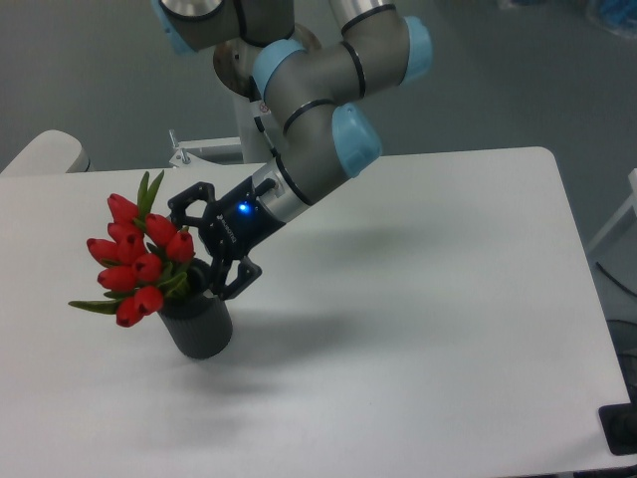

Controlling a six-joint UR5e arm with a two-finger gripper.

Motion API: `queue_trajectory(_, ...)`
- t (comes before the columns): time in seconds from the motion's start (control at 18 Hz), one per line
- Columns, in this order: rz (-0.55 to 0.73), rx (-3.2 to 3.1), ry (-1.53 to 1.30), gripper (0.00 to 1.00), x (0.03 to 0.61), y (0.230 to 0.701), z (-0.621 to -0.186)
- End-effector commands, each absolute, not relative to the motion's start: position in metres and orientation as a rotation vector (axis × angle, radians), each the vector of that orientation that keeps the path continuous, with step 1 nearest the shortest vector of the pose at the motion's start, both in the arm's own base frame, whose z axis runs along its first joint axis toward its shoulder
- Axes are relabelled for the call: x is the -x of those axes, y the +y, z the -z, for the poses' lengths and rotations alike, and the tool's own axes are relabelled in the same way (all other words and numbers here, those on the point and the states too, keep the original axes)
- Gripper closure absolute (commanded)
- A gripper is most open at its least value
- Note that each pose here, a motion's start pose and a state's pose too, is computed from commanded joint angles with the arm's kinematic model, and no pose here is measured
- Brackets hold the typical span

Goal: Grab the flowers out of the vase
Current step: 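Lower the gripper around the tulip stems just above the vase rim, then close the gripper on the tulip stems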

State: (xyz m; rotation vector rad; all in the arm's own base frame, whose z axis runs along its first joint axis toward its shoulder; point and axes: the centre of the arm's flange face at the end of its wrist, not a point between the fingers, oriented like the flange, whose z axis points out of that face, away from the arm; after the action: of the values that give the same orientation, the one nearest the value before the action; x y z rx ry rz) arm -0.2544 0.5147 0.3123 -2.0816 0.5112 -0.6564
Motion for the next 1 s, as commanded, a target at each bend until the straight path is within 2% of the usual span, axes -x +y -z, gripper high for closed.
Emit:
queue_trajectory(0.22, 0.699, 2.036, 0.479, 0.01, 0.252, 0.518, -0.305)
queue_trajectory(0.5, 0.682, 2.032, 0.482, 0.66, 0.257, 0.516, -0.307)
queue_trajectory(0.61, 0.682, 2.034, 0.474, 0.75, 0.258, 0.515, -0.309)
queue_trajectory(1.0, 0.690, 1.975, 0.415, 0.79, 0.269, 0.510, -0.319)
